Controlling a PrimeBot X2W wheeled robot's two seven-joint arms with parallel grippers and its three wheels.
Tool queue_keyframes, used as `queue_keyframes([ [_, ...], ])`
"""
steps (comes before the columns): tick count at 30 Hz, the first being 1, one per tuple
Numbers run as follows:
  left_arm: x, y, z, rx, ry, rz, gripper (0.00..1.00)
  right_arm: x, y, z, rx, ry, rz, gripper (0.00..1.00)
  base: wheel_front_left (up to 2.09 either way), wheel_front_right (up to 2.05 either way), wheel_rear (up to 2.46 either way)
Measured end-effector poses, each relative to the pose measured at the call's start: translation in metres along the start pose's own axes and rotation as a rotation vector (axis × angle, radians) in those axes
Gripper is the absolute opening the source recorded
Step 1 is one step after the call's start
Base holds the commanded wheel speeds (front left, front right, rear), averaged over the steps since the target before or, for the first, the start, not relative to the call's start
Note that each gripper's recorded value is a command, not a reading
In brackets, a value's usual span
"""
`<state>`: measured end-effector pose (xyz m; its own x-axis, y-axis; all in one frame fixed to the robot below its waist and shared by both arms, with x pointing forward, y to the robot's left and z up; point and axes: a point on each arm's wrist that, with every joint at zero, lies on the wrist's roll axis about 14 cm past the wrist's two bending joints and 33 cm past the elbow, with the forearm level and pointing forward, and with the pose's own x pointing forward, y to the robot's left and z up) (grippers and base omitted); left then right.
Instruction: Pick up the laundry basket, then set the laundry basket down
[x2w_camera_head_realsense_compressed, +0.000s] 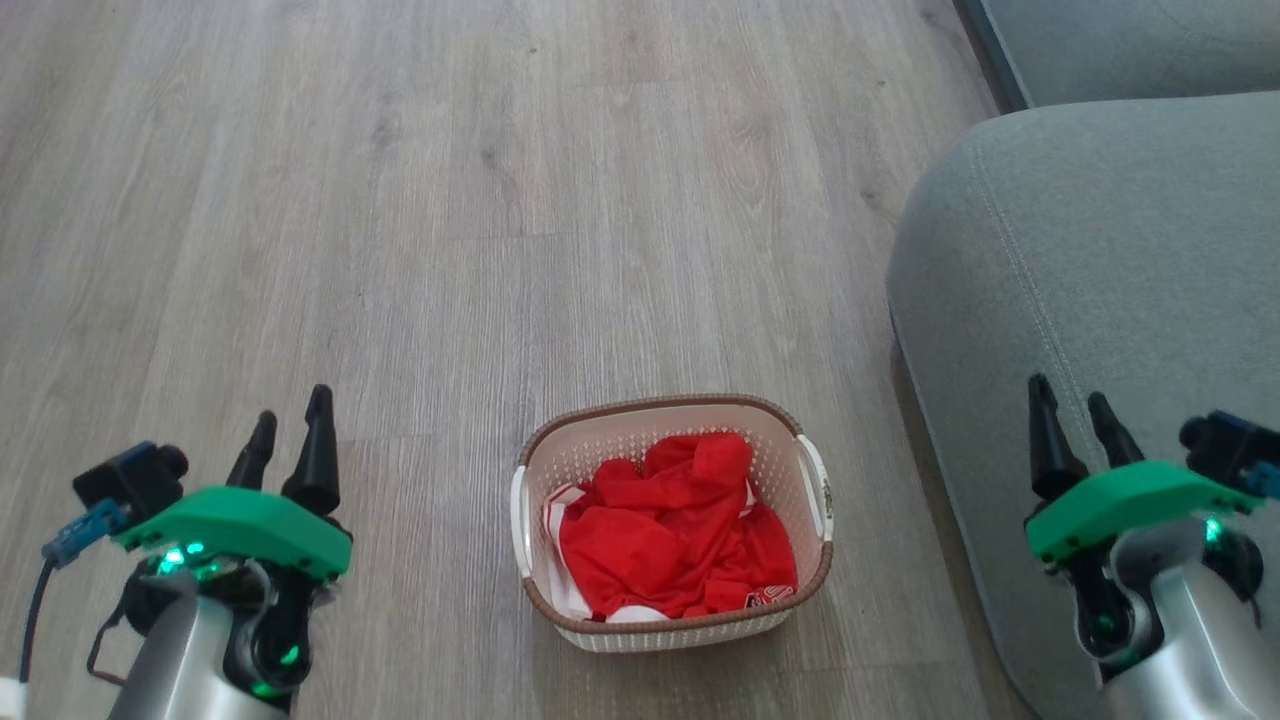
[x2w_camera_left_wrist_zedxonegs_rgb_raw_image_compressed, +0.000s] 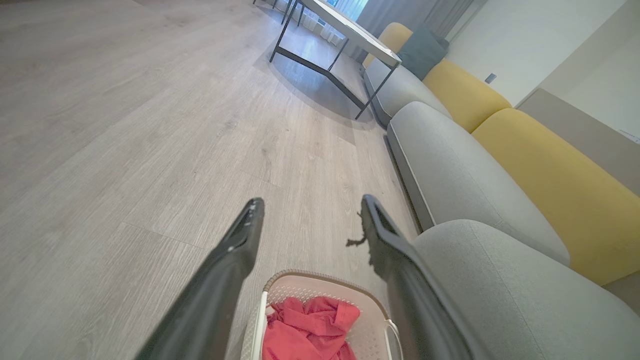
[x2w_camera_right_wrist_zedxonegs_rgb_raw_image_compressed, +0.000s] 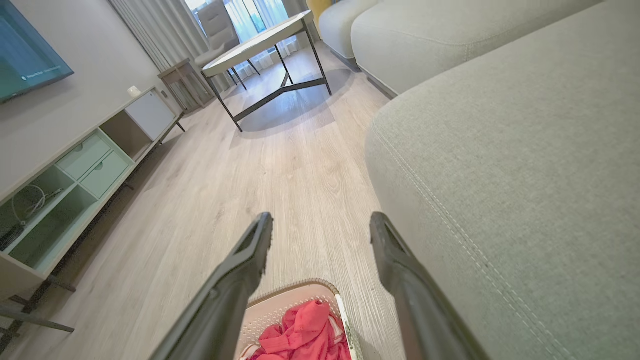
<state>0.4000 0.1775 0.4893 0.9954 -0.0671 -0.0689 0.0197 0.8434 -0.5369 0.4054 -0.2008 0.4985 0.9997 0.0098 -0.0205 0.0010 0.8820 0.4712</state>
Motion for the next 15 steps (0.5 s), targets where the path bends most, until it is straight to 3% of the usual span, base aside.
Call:
queue_keyframes([
  [15, 0.0062, -0.0101, 0.0045, 0.147, -0.012, -0.046, 1.0, 0.0061, 0.0108, 0.0018, -0.158, 0.001, 0.061, 1.0, 0.0, 0.0, 0.0],
])
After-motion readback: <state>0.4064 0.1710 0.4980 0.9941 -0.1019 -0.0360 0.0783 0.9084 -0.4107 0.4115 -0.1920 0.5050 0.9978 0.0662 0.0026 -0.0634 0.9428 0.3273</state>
